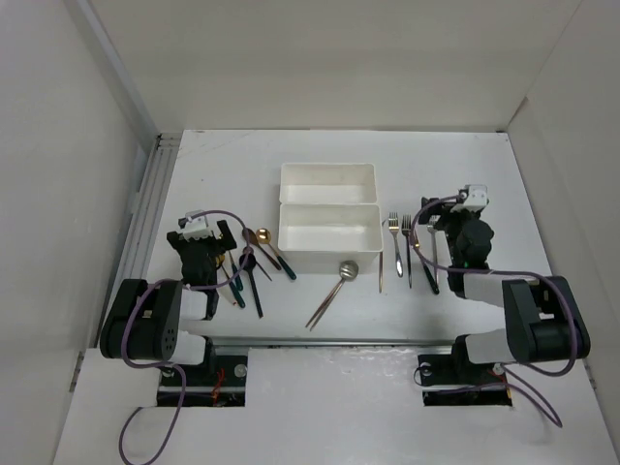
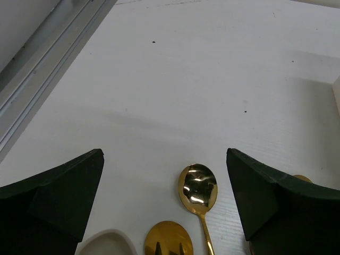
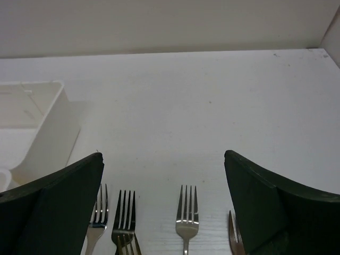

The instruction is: Sort the eating utensils into containers

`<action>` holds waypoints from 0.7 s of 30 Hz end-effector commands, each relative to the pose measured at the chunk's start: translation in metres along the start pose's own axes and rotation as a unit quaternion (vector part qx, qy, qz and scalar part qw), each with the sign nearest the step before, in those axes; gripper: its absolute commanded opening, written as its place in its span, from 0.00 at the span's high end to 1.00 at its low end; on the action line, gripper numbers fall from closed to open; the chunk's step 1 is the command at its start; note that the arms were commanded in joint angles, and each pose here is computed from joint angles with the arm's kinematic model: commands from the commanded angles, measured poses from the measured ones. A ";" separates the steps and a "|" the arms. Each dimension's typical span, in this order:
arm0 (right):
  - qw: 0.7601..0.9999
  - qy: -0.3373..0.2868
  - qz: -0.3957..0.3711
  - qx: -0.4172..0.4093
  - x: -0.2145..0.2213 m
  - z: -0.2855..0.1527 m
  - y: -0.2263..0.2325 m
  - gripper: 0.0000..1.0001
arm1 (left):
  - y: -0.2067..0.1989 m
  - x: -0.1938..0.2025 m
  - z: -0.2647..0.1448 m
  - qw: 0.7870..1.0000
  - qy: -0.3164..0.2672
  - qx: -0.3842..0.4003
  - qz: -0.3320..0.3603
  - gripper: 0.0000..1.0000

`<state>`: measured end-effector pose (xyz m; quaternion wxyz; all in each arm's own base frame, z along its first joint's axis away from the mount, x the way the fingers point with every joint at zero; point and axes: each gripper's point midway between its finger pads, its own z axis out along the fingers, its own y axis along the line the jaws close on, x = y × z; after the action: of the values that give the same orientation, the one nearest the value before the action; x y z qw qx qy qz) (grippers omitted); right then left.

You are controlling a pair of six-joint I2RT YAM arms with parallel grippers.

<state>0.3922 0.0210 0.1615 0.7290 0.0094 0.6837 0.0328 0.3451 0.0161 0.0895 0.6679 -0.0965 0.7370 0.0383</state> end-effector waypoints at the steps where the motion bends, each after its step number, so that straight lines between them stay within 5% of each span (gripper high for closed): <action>1: 0.998 -0.006 0.020 0.062 -0.037 0.016 -0.016 0.00 | -0.012 -0.072 0.005 0.990 -0.130 0.019 -0.042 0.00; 5: 0.991 -0.016 -0.011 0.129 -0.092 0.025 -0.022 0.00 | -0.011 -0.071 0.006 0.991 -0.130 0.018 -0.036 0.00; 9: 0.971 -0.006 -0.116 0.208 -0.172 0.033 -0.045 0.00 | -0.040 -0.089 -0.012 0.981 -0.162 0.109 0.015 0.00; 10: 0.955 0.056 -0.146 0.251 -0.155 0.027 -0.062 0.00 | -0.033 -0.102 -0.014 0.983 -0.159 0.092 0.003 0.00; 12: 0.954 0.067 -0.132 0.260 -0.181 0.032 -0.063 0.00 | -0.034 -0.121 -0.011 0.985 -0.143 0.090 0.017 0.00; 13: 0.951 0.166 -0.157 0.207 -0.150 0.021 -0.060 0.00 | -0.038 -0.132 -0.008 0.984 -0.139 0.098 0.049 0.00; 15: 0.960 0.251 -0.091 0.084 -0.122 0.025 -0.033 0.00 | -0.037 -0.157 0.006 0.981 -0.114 0.087 0.132 0.00; 16: 0.957 0.267 -0.056 0.100 -0.130 0.022 -0.046 0.00 | -0.032 -0.164 0.012 0.982 -0.104 0.070 0.142 0.00; 17: 0.930 0.351 -0.034 0.108 -0.093 0.005 -0.050 0.03 | -0.026 -0.169 0.019 0.984 -0.091 0.048 0.143 0.00; 21: 0.870 0.478 0.003 0.122 -0.024 -0.032 -0.048 0.11 | 0.003 -0.176 0.048 0.995 -0.014 -0.053 0.089 0.00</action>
<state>0.4286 -0.0559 0.2936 0.5333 0.0816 0.8355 -0.1042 0.4052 0.0156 0.3067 0.7583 -0.0212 0.6457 0.0878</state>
